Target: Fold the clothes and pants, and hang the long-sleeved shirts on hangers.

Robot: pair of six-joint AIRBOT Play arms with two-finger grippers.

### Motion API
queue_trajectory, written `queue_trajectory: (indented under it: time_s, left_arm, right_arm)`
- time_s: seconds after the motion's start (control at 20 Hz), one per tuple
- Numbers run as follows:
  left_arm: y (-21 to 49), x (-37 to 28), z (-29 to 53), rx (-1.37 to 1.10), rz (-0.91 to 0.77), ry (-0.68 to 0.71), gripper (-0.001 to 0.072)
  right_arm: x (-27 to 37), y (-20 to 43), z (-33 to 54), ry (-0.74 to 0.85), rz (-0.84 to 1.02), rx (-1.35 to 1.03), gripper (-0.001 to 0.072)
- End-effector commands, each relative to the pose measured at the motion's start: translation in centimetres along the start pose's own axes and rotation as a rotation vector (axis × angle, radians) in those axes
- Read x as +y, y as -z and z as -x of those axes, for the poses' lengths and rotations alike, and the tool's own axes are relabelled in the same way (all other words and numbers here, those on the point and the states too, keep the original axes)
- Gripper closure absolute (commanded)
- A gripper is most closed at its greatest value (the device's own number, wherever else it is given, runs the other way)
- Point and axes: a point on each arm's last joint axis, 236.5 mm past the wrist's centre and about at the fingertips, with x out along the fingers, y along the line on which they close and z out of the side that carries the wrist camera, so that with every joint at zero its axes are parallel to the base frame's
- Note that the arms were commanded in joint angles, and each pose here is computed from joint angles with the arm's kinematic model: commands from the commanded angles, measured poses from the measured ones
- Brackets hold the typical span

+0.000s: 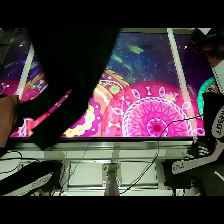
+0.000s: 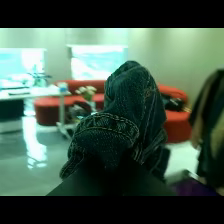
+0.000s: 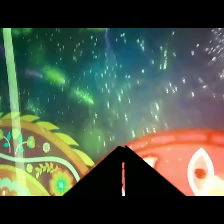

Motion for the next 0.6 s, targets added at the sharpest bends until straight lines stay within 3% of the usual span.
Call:
queue_trajectory:
  time_s: [0.0, 0.25, 0.55]
  left_arm:
    - [8.3, -5.9, -4.5, 0.197, 0.016, 0.134, 0.0699]
    - [23.7, -14.2, -7.6, 0.512, -0.059, 0.3, 0.0699]
    - [28.4, -27.1, -2.5, 0.575, -0.268, 0.745, 0.07]
  right_arm:
    - [-2.3, -3.0, 3.8, 0.073, -0.017, -0.124, 0.0683]
    - [-6.3, -2.9, 7.6, 0.16, -0.002, -0.119, 0.0683]
    - [-7.9, -2.0, 7.0, 0.192, 0.003, -0.086, 0.0683]
